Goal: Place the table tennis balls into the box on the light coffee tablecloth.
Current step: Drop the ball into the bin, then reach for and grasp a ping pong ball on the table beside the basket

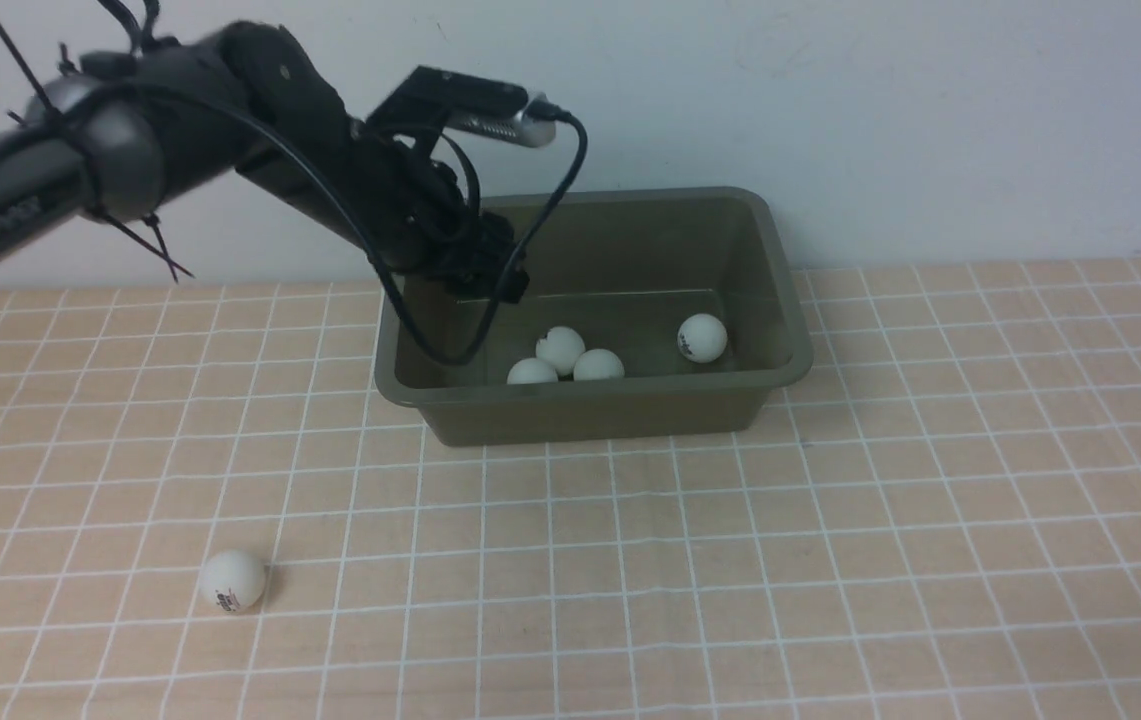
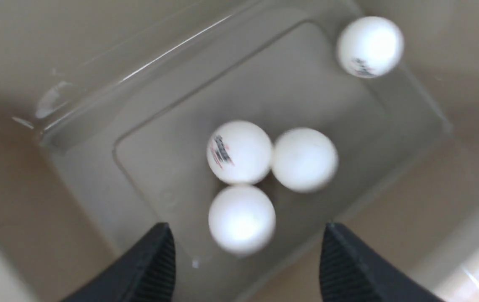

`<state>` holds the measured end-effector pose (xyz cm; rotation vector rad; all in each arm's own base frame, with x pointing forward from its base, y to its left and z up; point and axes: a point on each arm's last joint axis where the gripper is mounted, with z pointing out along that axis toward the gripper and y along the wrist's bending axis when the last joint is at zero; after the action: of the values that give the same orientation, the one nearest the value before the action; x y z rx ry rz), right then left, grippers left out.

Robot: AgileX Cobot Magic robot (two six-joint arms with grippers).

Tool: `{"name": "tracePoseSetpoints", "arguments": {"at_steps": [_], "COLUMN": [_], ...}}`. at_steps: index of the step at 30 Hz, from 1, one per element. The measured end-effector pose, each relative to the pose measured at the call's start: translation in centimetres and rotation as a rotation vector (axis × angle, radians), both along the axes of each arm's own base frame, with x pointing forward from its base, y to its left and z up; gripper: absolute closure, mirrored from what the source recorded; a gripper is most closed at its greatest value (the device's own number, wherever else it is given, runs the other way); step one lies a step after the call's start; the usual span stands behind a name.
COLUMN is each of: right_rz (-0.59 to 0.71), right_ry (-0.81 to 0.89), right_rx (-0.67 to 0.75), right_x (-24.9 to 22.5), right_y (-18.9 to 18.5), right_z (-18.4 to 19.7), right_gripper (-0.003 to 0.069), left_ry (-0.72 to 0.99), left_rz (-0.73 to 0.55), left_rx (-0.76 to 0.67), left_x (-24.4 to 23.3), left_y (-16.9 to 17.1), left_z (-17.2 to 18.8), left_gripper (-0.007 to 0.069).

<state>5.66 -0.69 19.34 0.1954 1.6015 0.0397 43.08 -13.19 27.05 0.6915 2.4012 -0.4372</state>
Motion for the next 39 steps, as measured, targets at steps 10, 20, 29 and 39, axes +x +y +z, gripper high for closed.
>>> {"name": "tracePoseSetpoints", "arguments": {"at_steps": [10, 20, 29, 39], "right_rz": [0.000, 0.000, 0.000, 0.000], "right_ry": [0.000, 0.000, 0.000, 0.000], "right_rx": [0.000, 0.000, 0.000, 0.000], "right_x": [0.0, 0.0, 0.0, 0.0], "right_y": [0.0, 0.0, 0.0, 0.0], "right_z": [0.0, 0.0, 0.0, 0.0], "right_gripper": [0.0671, 0.0671, 0.0671, 0.0671], "left_ry": [0.136, 0.344, 0.330, 0.291], "left_rz": [0.195, 0.256, 0.284, 0.293], "left_rx": [0.214, 0.274, 0.309, 0.307], "left_x": [-6.0, -10.9, -12.8, -12.6], "left_y": [7.8, 9.8, 10.3, 10.4], "left_z": [8.3, 2.3, -5.5, -6.1], "left_gripper": [0.0239, 0.0239, 0.0239, 0.0238]}}
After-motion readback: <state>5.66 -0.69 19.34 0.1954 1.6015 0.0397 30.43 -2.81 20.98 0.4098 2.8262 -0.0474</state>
